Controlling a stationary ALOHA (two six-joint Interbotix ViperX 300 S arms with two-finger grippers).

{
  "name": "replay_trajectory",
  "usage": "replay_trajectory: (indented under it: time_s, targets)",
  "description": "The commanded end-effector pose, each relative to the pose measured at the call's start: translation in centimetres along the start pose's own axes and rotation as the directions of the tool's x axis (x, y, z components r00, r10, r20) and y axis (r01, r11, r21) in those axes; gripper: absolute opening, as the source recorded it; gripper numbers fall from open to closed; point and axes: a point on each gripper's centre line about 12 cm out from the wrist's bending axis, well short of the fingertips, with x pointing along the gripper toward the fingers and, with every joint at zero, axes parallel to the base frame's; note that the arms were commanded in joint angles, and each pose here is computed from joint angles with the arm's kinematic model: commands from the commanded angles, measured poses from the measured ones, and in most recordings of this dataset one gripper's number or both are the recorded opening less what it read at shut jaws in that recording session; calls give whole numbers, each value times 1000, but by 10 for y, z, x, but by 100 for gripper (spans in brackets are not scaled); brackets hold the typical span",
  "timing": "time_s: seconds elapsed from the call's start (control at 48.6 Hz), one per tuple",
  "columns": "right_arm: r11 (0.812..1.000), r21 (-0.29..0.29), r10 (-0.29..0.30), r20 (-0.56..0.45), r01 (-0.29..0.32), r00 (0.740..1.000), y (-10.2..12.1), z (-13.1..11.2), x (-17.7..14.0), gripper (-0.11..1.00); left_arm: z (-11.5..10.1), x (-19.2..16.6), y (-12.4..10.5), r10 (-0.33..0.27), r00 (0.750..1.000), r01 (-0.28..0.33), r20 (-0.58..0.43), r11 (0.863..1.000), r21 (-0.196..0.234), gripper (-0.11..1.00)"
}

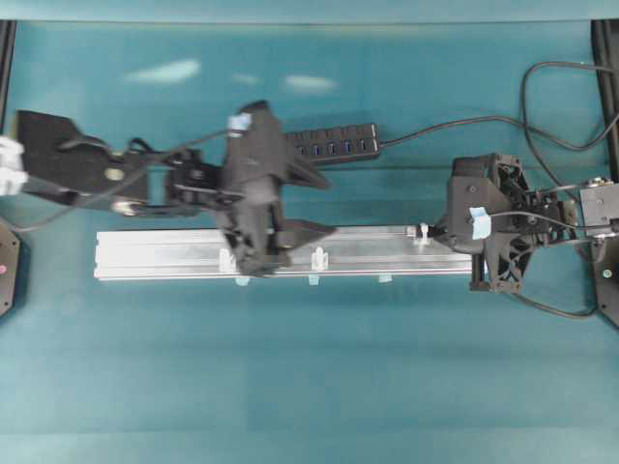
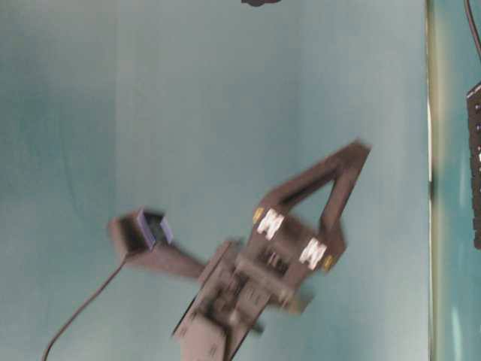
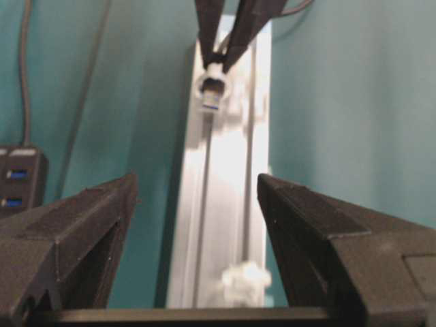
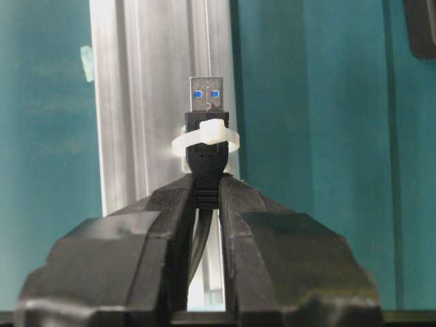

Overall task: Pass the USB cable through three rings with both arms.
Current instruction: 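Bring the left gripper over and push the plug through the ring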

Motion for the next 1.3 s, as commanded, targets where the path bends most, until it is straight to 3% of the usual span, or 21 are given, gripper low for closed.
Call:
replay_trajectory:
  time_s: [0.0, 0.432, 0.844, 1.276]
  targets:
    - [1000, -14, 4, 33, -3, 999, 0, 6, -2, -6, 10, 13, 1, 1, 1000, -1, 23, 1000, 2, 81]
    - [1000, -13, 21, 74, -20, 997, 4, 11, 1, -6, -4, 73, 0, 0, 1000, 0, -31, 1000, 3, 80]
    - [999, -16, 30, 66, -29, 997, 7, 9, 4, -6, -22, 101, -6, -10, 997, 10, -71, 1000, 6, 79]
    - [999, -16, 34, 66, -33, 997, 9, 9, 4, -6, -21, 126, -14, -23, 998, 24, -63, 1000, 17, 79]
